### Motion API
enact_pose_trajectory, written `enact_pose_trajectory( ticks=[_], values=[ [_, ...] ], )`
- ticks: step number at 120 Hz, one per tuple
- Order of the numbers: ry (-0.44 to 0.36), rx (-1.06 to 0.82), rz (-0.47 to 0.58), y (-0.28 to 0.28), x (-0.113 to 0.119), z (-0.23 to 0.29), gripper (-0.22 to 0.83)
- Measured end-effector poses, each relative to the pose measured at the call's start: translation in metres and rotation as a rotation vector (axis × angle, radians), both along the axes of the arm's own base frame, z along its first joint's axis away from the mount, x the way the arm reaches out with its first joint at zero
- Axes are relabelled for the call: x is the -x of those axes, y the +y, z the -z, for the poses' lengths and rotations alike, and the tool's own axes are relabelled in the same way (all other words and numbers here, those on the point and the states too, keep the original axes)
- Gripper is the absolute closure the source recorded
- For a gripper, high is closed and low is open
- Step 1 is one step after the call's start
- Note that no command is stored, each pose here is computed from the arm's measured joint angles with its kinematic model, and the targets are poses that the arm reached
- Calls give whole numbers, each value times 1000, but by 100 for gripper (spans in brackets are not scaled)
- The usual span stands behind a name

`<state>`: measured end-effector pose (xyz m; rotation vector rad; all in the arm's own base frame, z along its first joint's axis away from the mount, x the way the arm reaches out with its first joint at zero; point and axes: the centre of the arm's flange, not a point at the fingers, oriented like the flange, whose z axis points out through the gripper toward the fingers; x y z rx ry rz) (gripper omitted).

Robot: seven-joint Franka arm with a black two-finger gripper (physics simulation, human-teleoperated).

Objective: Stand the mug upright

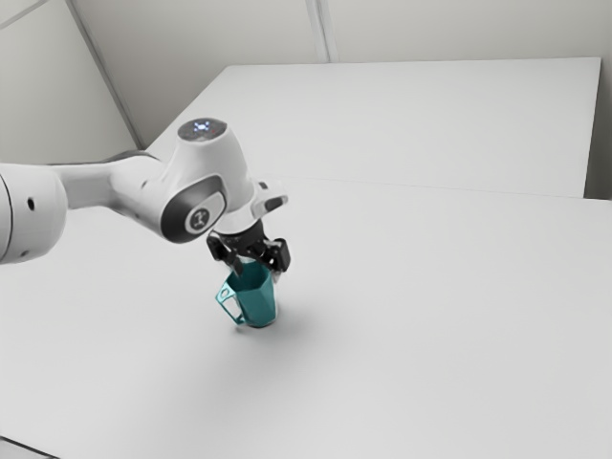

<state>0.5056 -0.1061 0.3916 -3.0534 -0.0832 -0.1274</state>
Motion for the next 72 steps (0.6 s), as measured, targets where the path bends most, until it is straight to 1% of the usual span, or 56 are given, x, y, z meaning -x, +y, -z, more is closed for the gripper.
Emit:
enact_pose_trajectory(
  ticks=[18, 42, 57, 72],
  values=[
    [-42, 5, -18, 8, -4, -26, 8],
    [-115, 21, 14, -14, -23, -76, 3],
    [-121, 18, 4, -12, -36, -113, 2],
    [-111, 12, -9, -9, -41, -146, 1]
  ],
)
